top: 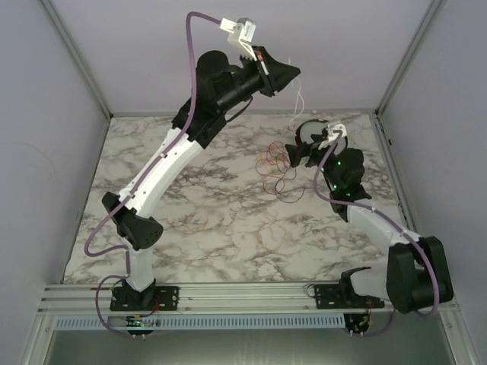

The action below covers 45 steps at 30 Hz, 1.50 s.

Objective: Zip-tie the wires
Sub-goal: Untie the cable at the center of the board.

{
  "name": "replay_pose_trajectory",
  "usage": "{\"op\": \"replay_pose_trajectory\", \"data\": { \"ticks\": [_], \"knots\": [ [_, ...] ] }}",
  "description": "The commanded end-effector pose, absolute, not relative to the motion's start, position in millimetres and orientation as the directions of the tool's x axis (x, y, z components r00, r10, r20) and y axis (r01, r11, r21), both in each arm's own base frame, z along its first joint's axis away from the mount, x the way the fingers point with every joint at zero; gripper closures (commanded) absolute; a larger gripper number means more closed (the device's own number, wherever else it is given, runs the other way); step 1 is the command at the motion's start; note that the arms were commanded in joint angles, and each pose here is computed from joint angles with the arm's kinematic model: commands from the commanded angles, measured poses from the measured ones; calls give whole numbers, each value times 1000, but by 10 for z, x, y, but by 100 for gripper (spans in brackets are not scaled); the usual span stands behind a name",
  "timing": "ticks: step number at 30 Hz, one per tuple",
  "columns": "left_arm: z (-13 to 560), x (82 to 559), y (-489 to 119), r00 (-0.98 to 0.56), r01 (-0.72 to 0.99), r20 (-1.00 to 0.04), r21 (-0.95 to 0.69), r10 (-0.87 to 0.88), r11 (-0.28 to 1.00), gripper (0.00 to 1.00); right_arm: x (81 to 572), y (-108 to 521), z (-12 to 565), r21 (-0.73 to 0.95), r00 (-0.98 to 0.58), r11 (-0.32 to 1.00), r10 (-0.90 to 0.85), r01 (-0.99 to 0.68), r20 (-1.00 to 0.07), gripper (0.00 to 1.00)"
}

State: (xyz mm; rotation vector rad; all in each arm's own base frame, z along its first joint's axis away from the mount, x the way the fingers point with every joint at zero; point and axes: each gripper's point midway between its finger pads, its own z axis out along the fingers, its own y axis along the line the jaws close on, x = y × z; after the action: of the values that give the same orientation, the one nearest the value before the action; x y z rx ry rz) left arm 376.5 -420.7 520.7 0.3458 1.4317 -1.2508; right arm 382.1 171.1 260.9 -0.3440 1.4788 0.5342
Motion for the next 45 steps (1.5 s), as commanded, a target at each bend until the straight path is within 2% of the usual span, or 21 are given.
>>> {"op": "replay_pose_trajectory", "data": {
  "ticks": [1, 16, 20, 24, 26, 28, 32, 35, 37, 45],
  "knots": [
    [5640, 3521, -4046, -268, 821, -833, -461, -485, 338, 100, 4010, 1784, 2551, 5, 77, 840, 56, -543, -995, 1],
    [5933, 3324, -3822, -234, 827, -812, -455, -534, 329, 100, 4809, 2129, 1951, 43, 1, 825, 53, -563, -999, 1],
    [5974, 3281, -3754, -215, 830, -808, -447, -548, 333, 100, 5017, 2277, 1768, 86, -60, 801, 62, -592, -996, 5],
    [6028, 3221, -3685, -206, 830, -806, -444, -555, 337, 100, 5190, 2401, 1645, 131, -109, 783, 81, -608, -991, 16],
    [6056, 3190, -3652, -200, 831, -806, -441, -558, 338, 100, 5239, 2451, 1589, 149, -132, 772, 85, -618, -988, 26],
    [6098, 3155, -3604, -190, 832, -804, -436, -563, 343, 100, 5283, 2485, 1506, 167, -162, 767, 83, -620, -983, 39],
    [6159, 3089, -3463, -155, 828, -799, -426, -580, 364, 100, 5301, 2503, 1463, 175, -203, 758, 57, -628, -977, 77],
    [6086, 3112, -3297, -139, 805, -805, -432, -578, 408, 100, 5255, 2405, 1594, 158, -199, 773, 43, -615, -979, 95],
    [6026, 3132, -3139, -127, 785, -807, -437, -576, 439, 100, 5229, 2306, 1762, 133, -179, 795, 31, -592, -983, 100],
    [5317, 3275, -2326, -107, 605, -829, -493, -549, 626, 100, 5119, 1720, 2638, -20, -95, 919, -63, -394, -993, 100]
  ]
}}
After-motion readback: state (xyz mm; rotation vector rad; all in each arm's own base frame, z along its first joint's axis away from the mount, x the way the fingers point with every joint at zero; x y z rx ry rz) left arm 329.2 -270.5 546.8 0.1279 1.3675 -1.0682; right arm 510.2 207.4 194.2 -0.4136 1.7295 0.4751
